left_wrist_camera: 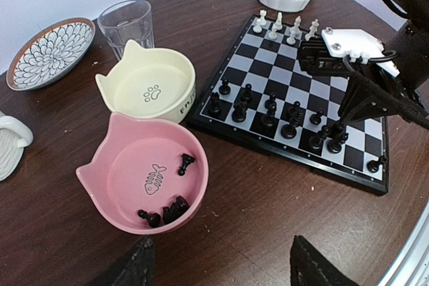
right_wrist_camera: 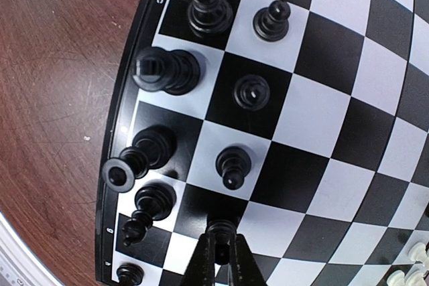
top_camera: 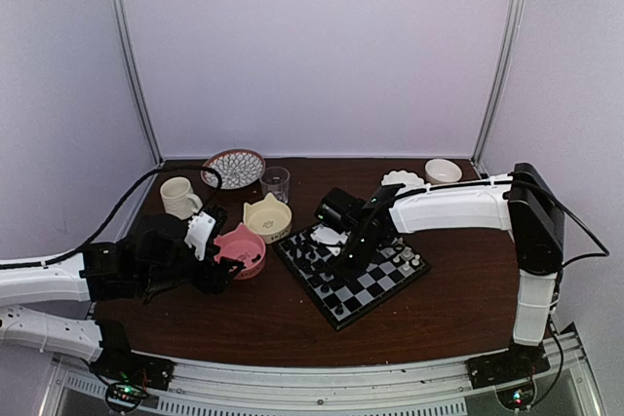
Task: Set up the chess pieces on the board
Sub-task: Move the pawn to c7.
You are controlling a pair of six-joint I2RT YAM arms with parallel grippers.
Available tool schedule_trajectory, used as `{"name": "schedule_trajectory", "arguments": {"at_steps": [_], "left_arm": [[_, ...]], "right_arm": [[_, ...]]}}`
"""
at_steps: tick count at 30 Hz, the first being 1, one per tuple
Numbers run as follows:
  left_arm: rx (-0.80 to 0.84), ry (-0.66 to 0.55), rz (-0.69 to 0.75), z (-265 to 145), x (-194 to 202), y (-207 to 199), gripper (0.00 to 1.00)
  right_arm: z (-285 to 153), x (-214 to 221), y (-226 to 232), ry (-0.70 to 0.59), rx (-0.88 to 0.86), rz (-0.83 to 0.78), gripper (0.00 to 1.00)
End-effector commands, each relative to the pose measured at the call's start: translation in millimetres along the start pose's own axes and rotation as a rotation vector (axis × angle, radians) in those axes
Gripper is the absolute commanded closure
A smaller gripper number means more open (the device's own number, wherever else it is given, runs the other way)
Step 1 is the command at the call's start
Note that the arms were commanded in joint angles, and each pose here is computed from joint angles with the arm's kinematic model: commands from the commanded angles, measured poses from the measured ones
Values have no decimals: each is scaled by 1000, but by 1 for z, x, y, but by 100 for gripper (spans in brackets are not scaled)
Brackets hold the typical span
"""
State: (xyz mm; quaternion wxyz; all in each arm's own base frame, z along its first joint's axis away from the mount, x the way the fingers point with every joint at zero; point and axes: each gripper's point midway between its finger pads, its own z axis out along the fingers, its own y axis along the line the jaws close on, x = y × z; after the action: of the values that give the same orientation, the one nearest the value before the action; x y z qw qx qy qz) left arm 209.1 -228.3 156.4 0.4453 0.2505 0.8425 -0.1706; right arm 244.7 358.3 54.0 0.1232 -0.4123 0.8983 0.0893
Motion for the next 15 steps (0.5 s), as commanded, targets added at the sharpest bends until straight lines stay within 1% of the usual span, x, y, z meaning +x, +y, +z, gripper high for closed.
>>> {"name": "schedule_trajectory", "arguments": {"at_steps": [1,15], "left_arm": [[23,-53,-24,-3,-21,-6,30],[29,-50,-24,-2,-21,-7,30]], "right_arm": [[0,-6,7,-15,-14,-9,96],[3,-8,12,-12,-11,-27,96]]}}
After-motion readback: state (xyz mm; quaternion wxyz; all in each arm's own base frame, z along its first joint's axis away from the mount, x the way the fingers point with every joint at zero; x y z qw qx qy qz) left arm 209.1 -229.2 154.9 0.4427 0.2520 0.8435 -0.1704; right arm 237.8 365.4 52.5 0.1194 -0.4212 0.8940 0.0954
